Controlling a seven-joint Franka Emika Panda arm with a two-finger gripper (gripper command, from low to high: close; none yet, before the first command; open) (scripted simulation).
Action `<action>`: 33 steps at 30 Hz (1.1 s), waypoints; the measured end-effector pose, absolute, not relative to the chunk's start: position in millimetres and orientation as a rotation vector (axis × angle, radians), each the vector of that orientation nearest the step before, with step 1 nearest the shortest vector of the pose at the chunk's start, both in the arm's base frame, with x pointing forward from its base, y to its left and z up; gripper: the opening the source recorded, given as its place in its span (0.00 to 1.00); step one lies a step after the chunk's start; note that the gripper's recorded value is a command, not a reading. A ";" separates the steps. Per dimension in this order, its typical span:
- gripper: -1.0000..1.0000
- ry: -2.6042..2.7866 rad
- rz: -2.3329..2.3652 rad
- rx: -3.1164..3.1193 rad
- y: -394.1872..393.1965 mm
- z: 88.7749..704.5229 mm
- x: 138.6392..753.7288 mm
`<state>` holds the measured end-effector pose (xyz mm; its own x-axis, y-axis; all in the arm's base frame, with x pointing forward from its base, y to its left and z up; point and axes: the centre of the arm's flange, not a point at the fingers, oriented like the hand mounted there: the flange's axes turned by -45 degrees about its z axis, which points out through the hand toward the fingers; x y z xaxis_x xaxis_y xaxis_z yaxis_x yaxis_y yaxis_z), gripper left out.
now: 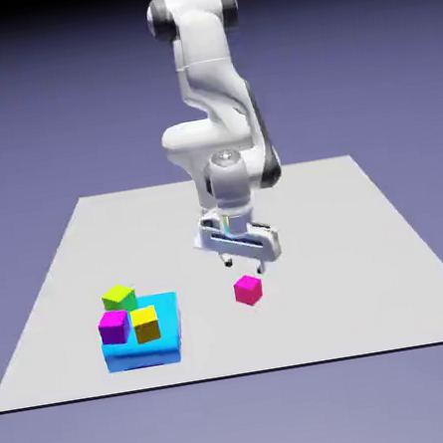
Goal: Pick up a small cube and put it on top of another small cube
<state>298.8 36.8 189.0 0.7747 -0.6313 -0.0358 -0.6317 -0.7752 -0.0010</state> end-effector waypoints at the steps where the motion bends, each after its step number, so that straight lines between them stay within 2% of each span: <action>1: 0.50 1.048 0.053 -2.947 37.0 182.1 299.5; 8: 0.50 1.049 0.052 -2.947 37.7 132.1 297.6; 9: 0.00 1.050 0.052 -2.948 37.7 125.8 296.5; 22: 0.00 1.050 0.051 -2.948 36.6 195.8 298.0; 28: 0.00 1.153 0.054 -2.885 -52.2 238.7 368.7; 33: 0.00 1.256 0.048 -2.843 -156.5 284.2 394.4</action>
<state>394.4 -156.5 284.2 0.6731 -0.7384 -0.0417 -0.7394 -0.6730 -0.0183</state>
